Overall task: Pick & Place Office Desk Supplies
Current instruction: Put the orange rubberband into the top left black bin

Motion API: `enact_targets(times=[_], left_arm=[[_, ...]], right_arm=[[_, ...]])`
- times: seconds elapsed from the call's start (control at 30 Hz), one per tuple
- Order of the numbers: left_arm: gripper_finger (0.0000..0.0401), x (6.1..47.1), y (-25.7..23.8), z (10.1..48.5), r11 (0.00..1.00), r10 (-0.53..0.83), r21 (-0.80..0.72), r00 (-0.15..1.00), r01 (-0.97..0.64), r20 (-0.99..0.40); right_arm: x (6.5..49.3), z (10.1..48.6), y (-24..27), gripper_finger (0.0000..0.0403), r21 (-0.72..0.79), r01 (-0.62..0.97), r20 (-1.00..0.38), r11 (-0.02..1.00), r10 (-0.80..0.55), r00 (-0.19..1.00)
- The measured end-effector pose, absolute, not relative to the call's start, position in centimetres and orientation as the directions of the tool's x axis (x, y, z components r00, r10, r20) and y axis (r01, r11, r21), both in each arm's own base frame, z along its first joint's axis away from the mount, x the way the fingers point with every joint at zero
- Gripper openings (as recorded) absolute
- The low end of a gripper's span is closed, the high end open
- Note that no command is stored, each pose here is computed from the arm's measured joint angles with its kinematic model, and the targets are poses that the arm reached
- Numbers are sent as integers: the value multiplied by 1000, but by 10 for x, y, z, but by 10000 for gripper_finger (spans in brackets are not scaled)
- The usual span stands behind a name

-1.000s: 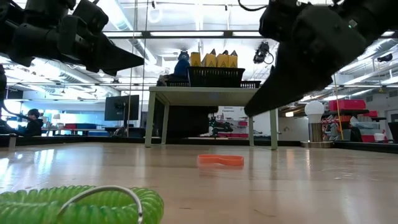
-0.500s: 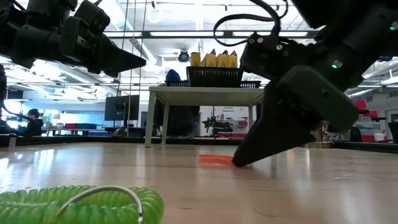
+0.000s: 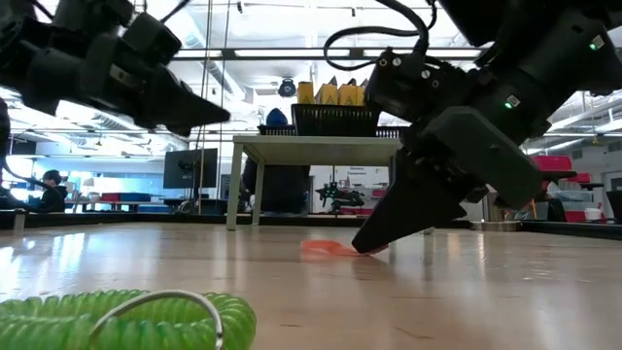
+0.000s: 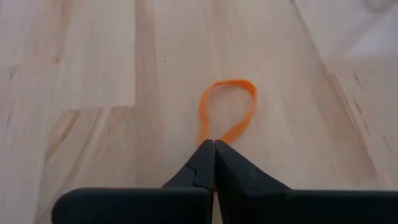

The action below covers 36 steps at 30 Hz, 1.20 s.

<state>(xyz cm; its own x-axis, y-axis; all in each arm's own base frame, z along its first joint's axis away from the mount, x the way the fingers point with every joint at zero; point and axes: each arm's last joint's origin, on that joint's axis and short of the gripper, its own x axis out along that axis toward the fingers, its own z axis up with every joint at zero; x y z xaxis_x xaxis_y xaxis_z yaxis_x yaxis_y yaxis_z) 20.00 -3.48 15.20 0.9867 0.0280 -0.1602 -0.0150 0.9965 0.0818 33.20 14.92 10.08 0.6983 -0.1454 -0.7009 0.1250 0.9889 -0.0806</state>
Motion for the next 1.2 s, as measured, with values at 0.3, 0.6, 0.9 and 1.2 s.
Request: enact_targets(times=[0.3,0.6,0.9,1.2], left_arm=[[142,253,-62,128,985,-33,154,953,82,-301],[249,302,-85,96,961,-125,180,912,208,-391],[260,319,-88,88,957,-36,235,875,169,-483],[73,320,-89,91,950,-24,250,840,189,-542]], right_arm=[[332,107,148,4,-105,145,-671,984,-178,720],[332,112,154,4,-138,222,-592,965,-260,763],[334,119,161,4,-133,253,-512,958,-285,811],[335,122,163,4,-131,267,-480,955,-297,826]])
